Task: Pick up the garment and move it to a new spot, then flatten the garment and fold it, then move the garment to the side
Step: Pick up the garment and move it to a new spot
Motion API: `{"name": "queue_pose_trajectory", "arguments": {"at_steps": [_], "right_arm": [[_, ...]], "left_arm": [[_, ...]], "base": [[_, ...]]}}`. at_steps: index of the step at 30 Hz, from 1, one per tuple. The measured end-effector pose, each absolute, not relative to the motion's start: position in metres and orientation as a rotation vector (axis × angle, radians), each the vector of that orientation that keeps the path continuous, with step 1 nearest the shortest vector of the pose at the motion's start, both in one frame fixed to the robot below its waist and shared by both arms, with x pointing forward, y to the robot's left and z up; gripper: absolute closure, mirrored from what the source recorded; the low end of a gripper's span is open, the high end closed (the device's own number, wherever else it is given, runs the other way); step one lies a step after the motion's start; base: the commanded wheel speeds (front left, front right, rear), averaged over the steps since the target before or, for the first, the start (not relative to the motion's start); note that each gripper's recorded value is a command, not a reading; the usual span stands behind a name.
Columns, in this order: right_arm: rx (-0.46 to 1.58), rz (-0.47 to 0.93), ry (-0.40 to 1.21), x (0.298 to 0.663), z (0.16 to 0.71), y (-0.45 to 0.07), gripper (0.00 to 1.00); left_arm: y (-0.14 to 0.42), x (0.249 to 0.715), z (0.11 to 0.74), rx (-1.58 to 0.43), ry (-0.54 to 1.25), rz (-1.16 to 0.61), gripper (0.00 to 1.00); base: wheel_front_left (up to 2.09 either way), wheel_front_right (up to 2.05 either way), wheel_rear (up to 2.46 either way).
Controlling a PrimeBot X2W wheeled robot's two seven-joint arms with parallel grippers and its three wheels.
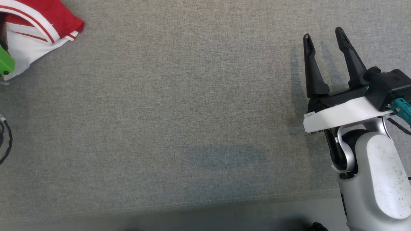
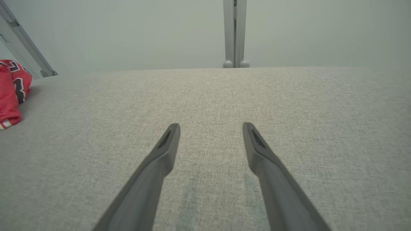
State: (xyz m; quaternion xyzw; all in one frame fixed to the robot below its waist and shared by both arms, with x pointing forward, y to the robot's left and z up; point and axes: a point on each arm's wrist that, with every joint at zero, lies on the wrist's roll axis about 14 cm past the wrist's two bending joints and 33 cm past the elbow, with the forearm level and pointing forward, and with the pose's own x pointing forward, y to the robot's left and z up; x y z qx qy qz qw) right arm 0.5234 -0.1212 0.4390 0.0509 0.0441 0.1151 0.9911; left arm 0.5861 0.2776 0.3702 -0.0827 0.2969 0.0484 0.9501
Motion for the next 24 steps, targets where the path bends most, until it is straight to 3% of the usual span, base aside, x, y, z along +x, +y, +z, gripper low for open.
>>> {"name": "queue_pose_trajectory", "arguments": {"at_steps": [5,7,16,24], "right_arm": [[0.090,0.225,0.104,0.522,0.435,-0.125,0.00],[0.086,0.224,0.105,0.521,0.435,-0.125,0.00],[0.086,0.225,0.082,0.519,0.448,-0.124,0.00],[0.118,0.232,0.032,0.506,0.474,-0.121,0.00]], "left_arm": [[0.279,0.589,0.356,-0.162,0.624,0.120,0.00],[0.277,0.589,0.354,-0.159,0.621,0.116,1.00],[0.269,0.594,0.386,-0.151,0.495,0.062,1.00],[0.243,0.598,0.465,-0.153,0.306,-0.051,1.00]], "base": [[0.00,0.00,0.00],[0.00,0.00,0.00],[0.00,0.00,0.00],[0.00,0.00,0.00]]}}
